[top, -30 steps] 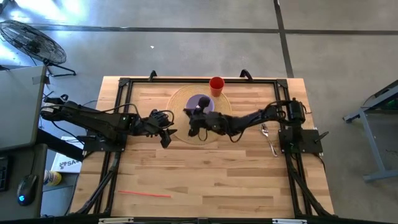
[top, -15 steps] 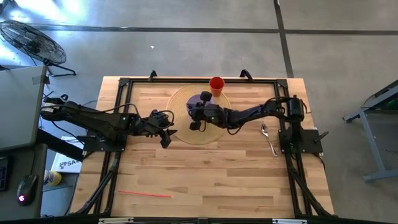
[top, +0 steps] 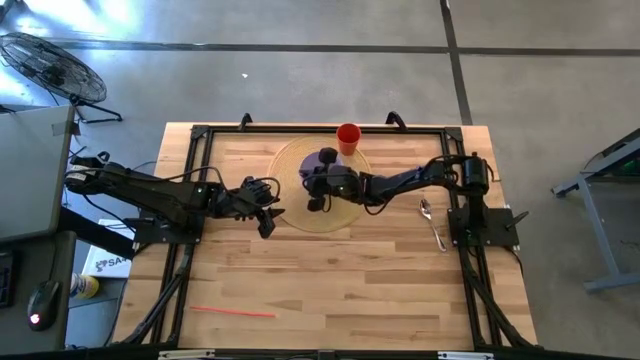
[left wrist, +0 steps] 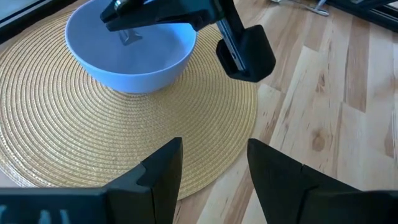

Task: Pick & Place Utensil
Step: Put the fork into the purple bowl

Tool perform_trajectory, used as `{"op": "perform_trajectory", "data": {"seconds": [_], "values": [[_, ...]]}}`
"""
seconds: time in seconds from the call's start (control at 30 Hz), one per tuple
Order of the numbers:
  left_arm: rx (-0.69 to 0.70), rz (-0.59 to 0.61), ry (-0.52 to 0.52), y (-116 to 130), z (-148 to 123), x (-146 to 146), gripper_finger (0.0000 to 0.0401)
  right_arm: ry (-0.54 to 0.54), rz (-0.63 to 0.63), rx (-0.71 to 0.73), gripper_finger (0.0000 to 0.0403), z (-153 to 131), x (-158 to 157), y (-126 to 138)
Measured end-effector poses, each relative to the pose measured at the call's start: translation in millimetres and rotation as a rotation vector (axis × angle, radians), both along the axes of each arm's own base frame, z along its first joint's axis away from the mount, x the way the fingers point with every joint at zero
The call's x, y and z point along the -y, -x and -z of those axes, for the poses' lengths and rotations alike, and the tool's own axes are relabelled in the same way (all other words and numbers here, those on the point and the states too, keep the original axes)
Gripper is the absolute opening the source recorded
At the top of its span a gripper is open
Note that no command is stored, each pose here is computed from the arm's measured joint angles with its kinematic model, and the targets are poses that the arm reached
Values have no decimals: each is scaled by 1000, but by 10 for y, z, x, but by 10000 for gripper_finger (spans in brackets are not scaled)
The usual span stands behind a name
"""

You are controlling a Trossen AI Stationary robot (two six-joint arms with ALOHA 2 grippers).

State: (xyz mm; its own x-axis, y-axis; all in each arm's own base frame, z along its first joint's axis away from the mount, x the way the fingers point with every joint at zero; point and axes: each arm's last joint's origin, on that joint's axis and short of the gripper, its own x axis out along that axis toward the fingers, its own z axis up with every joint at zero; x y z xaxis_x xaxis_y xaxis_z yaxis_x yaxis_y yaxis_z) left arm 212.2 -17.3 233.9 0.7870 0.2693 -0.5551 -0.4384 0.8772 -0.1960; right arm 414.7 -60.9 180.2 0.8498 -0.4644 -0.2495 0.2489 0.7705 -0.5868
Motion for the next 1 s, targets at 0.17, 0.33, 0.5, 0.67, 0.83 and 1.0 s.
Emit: {"op": "perform_trajectory", "data": {"seconds": [0.17,0.33,0.5,0.67,0.83,1.0], "values": [[0,2,1,0,0,1,179,5,-20,-17,5,11,-43,-3],[0,2,1,-1,1,1,179,21,-38,-23,5,48,-92,15],[0,2,1,-1,1,1,179,63,-47,5,6,168,-145,126],[0,2,1,-1,0,1,178,65,-88,17,6,274,-166,225],[0,2,1,-1,-1,1,178,55,-118,0,13,330,-171,262],[2,0,4,-2,-1,1,178,55,-109,-2,15,332,-168,263]]}}
